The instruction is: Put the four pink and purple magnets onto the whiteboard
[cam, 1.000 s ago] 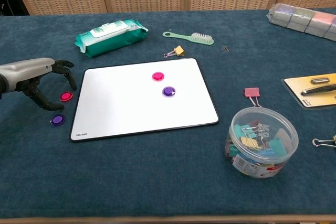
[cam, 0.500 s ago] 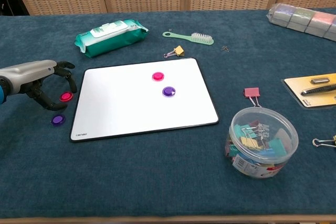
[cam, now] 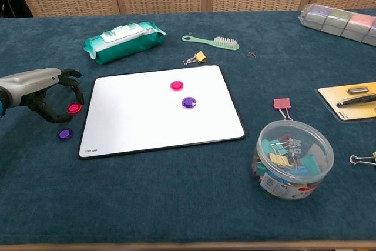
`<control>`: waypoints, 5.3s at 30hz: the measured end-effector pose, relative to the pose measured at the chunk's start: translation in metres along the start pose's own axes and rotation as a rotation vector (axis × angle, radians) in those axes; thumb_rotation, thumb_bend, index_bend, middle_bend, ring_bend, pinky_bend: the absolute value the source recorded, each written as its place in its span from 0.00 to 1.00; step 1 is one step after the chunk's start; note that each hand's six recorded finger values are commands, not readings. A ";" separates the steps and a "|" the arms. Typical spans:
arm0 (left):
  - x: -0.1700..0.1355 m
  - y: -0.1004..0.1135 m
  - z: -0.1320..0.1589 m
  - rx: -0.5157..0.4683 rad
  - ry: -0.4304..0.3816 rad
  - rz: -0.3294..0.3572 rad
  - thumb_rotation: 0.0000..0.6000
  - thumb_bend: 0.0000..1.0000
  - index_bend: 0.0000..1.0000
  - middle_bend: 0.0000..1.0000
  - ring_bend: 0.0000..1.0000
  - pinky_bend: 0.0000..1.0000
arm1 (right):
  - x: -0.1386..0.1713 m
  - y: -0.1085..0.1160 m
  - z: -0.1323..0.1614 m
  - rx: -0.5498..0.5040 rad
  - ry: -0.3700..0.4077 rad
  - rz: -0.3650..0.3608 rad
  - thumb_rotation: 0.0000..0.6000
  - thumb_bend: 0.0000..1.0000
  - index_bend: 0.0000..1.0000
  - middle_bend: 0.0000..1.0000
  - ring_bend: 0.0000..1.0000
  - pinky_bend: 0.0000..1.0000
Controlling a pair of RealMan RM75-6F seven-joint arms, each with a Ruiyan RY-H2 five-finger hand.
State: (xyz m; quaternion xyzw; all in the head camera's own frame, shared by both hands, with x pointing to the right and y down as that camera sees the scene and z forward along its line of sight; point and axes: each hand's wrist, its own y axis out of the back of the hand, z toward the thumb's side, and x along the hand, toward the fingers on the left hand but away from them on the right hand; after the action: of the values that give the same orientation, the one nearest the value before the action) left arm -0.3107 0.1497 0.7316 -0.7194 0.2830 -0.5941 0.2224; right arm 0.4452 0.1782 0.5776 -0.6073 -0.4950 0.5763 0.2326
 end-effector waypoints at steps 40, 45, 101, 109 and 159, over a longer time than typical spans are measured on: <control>0.024 0.038 0.049 -0.025 -0.099 0.111 1.00 0.43 0.68 0.00 0.00 0.00 | 0.000 0.001 0.000 -0.015 -0.003 0.006 1.00 0.05 0.27 0.00 0.00 0.00; 0.035 0.030 0.072 0.022 -0.139 0.096 1.00 0.43 0.68 0.00 0.00 0.00 | 0.001 0.002 -0.001 -0.016 -0.006 0.006 1.00 0.05 0.27 0.00 0.00 0.00; 0.020 0.026 0.077 0.015 -0.264 0.063 1.00 0.39 0.26 0.00 0.00 0.00 | 0.002 0.004 0.000 -0.032 -0.003 0.012 1.00 0.05 0.27 0.00 0.00 0.00; -0.021 0.032 0.022 0.104 -0.270 0.033 1.00 0.39 0.29 0.00 0.00 0.00 | 0.003 -0.001 0.003 -0.027 0.003 0.026 1.00 0.05 0.27 0.00 0.00 0.00; -0.061 -0.029 -0.014 0.076 -0.230 0.014 1.00 0.41 0.38 0.00 0.00 0.00 | 0.004 0.000 0.003 -0.045 0.002 0.035 1.00 0.05 0.27 0.00 0.00 0.00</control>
State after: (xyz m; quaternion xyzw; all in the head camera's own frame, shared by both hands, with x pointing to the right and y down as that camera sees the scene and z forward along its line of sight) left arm -0.3286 0.2127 0.7089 -0.7719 0.2378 -0.5163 0.2847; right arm 0.4416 0.1809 0.5753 -0.6215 -0.4969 0.5684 0.2092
